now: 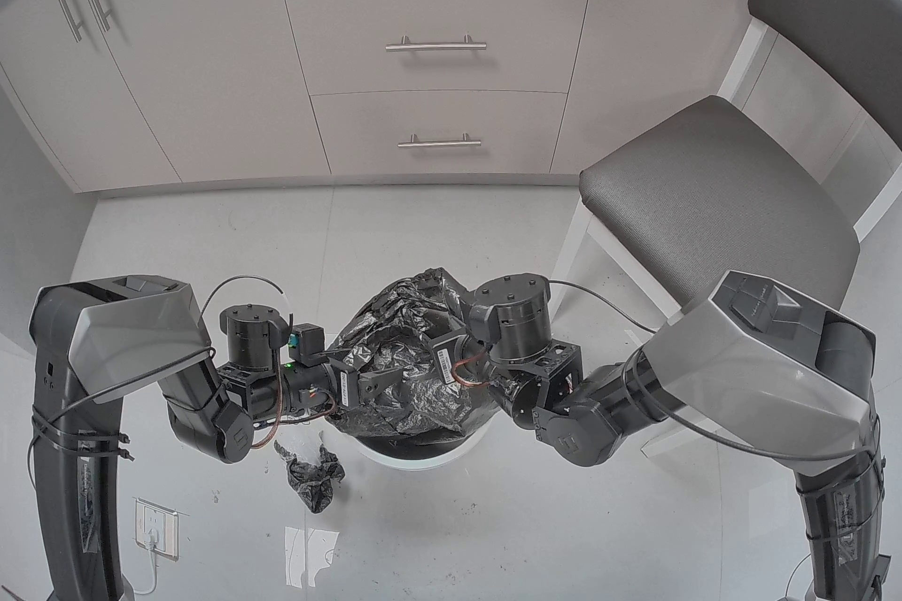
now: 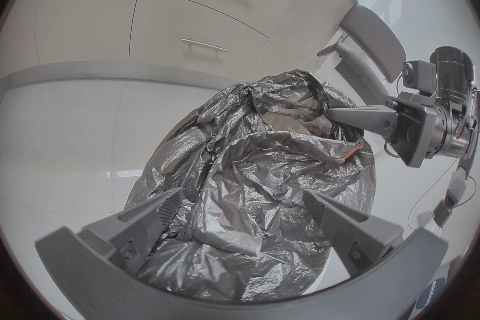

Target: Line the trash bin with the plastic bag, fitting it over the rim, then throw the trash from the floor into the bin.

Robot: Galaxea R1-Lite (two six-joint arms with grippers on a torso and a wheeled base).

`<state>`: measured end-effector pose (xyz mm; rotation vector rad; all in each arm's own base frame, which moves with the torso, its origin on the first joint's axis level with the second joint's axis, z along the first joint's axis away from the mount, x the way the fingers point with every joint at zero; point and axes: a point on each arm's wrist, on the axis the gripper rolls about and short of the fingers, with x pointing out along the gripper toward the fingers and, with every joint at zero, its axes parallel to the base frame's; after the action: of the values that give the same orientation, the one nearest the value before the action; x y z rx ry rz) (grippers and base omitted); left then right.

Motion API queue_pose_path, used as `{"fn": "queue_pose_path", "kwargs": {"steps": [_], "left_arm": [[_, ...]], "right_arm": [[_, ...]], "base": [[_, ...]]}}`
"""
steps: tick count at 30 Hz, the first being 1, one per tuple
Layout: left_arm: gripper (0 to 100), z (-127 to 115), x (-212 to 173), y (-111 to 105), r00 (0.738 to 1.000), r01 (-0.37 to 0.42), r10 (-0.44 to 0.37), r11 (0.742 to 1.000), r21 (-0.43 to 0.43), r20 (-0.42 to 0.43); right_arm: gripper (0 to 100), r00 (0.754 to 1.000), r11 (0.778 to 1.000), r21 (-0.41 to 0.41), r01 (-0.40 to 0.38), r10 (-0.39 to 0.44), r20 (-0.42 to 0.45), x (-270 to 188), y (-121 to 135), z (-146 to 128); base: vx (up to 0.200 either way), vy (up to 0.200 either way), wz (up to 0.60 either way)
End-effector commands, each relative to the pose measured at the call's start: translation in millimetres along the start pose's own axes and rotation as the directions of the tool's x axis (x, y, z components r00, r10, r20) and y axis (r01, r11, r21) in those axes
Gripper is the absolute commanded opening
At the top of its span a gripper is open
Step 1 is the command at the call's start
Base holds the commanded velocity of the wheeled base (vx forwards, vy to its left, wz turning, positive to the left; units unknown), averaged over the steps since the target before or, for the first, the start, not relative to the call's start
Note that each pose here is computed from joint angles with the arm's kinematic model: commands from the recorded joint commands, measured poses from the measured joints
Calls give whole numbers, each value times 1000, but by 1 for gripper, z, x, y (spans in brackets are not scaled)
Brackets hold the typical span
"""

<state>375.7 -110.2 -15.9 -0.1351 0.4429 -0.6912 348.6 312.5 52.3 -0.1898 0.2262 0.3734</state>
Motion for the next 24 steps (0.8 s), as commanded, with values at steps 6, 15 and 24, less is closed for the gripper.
{"fn": "queue_pose_path", "kwargs": {"steps": [6,15,24], "left_arm": [[100,-7,0,0,999,-39,38,999,-14,-23],[100,-7,0,0,998,-63,63,998,-18,-21],[100,-2,0,-9,999,-46,46,999,-8,-16]], "right_arm": [[0,1000,1000,0,-2,2,-2,0,1,-1],[0,1000,1000,2,0,0,4,0,1,1],[0,1000,1000,2,-2,2,2,-1,1,1]], "base": [[0,0,0],[0,0,0],[0,0,0]]}}
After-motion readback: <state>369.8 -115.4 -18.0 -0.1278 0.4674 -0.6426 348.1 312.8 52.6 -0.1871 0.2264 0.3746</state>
